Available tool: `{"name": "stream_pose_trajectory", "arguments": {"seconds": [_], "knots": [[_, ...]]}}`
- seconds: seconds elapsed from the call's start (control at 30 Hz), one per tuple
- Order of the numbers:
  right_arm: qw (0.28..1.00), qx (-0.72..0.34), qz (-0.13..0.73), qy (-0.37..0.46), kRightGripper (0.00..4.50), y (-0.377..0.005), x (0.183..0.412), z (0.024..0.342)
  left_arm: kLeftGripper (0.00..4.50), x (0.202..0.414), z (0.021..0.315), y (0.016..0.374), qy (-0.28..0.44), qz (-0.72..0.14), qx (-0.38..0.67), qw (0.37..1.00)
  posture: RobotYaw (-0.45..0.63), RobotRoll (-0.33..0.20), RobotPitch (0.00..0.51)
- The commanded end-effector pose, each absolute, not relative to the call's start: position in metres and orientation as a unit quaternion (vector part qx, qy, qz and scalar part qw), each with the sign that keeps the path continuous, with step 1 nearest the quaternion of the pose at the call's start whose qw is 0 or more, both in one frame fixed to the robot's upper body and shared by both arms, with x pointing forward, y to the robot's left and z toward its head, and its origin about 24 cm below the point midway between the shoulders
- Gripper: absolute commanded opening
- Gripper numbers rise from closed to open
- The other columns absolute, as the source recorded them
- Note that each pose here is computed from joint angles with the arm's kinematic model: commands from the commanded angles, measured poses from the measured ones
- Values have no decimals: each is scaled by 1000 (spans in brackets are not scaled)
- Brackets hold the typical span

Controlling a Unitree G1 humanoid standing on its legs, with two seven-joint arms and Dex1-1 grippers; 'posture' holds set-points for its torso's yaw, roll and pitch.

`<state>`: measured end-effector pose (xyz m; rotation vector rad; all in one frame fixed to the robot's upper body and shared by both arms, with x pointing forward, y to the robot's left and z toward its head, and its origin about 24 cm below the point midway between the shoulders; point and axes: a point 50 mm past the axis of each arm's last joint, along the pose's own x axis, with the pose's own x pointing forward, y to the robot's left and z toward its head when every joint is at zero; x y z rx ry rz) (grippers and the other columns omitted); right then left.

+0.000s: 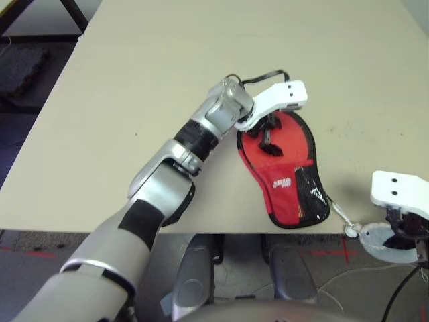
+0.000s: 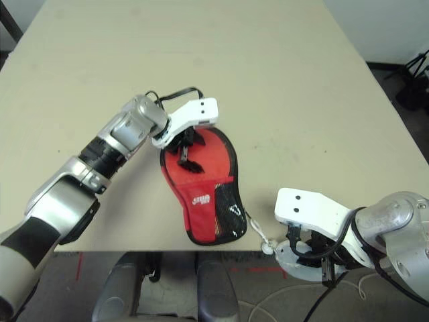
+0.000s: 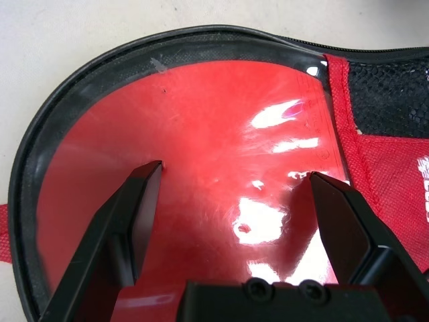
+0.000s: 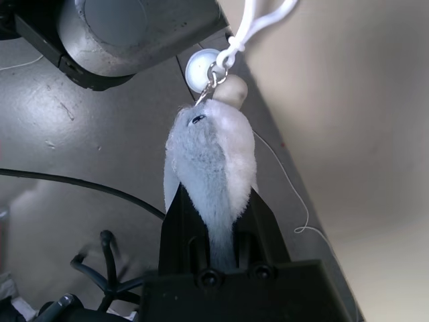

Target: Store the ping-pong paddle in its case and zip it.

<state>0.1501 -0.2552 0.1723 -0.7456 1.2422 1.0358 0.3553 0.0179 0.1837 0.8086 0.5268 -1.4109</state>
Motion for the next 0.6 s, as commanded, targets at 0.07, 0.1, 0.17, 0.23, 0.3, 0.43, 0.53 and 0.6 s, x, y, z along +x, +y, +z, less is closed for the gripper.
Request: {"name": "stream_pose_trajectory", "arguments": {"seconds": [0.07,0.1,0.17,0.23,0.3,0.43,0.53,0.6], "knots": [[628,-332,454,538,133,-256,149,172,4500,354,149,28,305,-611,348,642,-138,0,293],[628,-333,453,538,133,-257,149,172,4500,354,149,29,305,-611,347,643,-137,0,293],[647,-331,444,524,133,-259,154,174,4500,354,149,29,302,-610,346,646,-135,0,289],[680,-311,431,506,854,-260,161,180,4500,355,151,29,293,-609,342,653,-135,0,285],[764,-243,402,441,1462,-261,182,206,4500,356,162,30,261,-604,319,682,-133,0,280],[898,-61,360,244,2715,-261,231,260,4500,358,188,44,205,-580,245,749,-121,0,277],[948,68,296,92,3605,-269,264,281,4500,362,204,62,169,-535,177,809,-98,0,278],[967,119,225,16,4235,-279,280,279,4500,367,210,79,143,-487,148,849,-78,0,283]]}}
